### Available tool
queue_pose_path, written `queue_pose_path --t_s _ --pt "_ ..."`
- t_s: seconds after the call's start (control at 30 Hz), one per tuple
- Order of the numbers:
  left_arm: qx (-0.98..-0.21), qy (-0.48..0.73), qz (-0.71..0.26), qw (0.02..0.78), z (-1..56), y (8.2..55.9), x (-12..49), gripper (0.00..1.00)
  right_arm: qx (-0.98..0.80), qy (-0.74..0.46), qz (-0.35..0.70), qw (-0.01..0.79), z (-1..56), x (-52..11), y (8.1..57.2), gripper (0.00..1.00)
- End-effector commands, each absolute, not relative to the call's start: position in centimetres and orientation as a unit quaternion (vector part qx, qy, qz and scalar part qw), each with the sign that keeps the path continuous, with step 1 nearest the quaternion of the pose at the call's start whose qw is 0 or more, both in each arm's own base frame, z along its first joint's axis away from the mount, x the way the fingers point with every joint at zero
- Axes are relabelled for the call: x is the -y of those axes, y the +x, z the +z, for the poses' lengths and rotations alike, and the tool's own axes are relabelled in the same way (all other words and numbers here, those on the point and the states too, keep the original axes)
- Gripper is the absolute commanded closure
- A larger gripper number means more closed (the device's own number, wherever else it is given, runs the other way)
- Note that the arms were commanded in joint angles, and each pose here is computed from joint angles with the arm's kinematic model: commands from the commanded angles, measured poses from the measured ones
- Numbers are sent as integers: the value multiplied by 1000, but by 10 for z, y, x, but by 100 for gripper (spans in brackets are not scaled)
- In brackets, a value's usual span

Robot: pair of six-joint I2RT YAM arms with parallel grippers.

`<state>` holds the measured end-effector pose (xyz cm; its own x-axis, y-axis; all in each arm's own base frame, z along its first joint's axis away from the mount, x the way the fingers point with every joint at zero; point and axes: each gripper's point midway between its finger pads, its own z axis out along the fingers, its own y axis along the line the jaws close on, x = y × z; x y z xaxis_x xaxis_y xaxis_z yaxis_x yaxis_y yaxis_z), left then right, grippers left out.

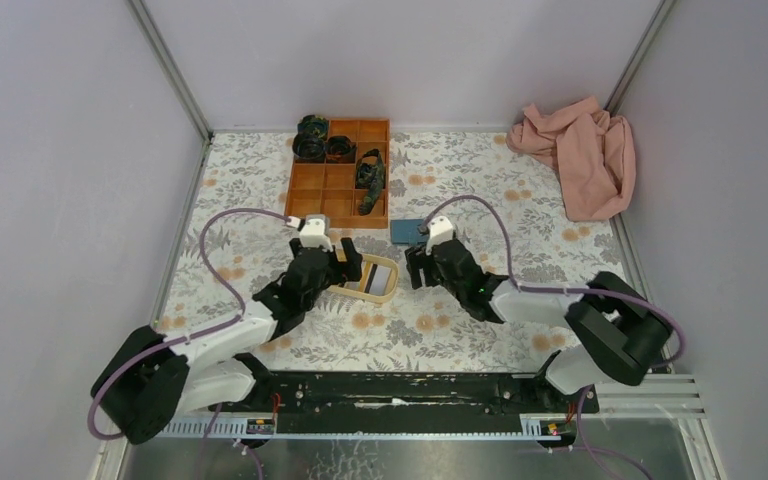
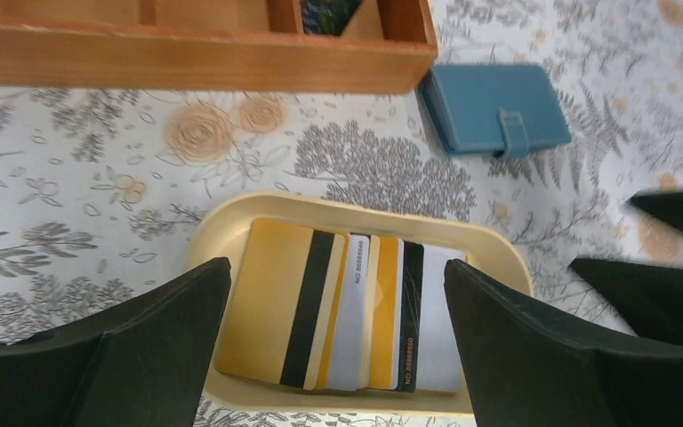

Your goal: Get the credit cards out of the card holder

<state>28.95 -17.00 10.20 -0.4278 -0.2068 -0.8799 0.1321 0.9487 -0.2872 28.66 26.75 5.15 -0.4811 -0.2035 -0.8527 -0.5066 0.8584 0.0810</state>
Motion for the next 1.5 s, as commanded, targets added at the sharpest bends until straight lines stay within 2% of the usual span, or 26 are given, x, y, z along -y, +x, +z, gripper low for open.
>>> queue_pose_path --t_s 0.0,0.07,0.17,0.27,0.47,0.87,0.97,1.03,1.1,1.17,1.33,1.47 --pt "-834 9 -187 520 101 298 194 4 -797 -88 88 591 110 -225 323 10" --pt "-844 14 -183 505 94 298 199 7 -798 -76 67 593 109 -215 324 11" --pt "-835 34 -219 504 100 293 216 10 -799 -70 69 593 108 -211 320 27" --pt "-839 37 -229 492 96 290 222 10 -792 -66 78 601 111 -208 317 33" --pt "-864 -23 -155 478 75 303 193 9 -795 -79 82 596 109 -214 318 31" --pt "-849 -117 -106 505 80 309 130 9 -796 -92 87 592 108 -219 318 28" --pt "-845 -102 -124 510 85 308 136 9 -796 -93 88 591 108 -219 318 28" --pt "-830 -62 -179 524 98 307 156 8 -796 -94 88 592 108 -220 318 28" --pt "-825 -2 -234 514 103 299 182 1 -796 -94 87 591 108 -220 318 28" --pt "-826 28 -252 503 101 295 195 0 -796 -94 86 591 107 -220 318 27" --pt "-841 31 -231 488 89 295 194 0 -797 -90 83 592 107 -218 319 27" --pt "-870 7 -171 462 68 301 178 0 -797 -88 81 592 107 -217 319 27"
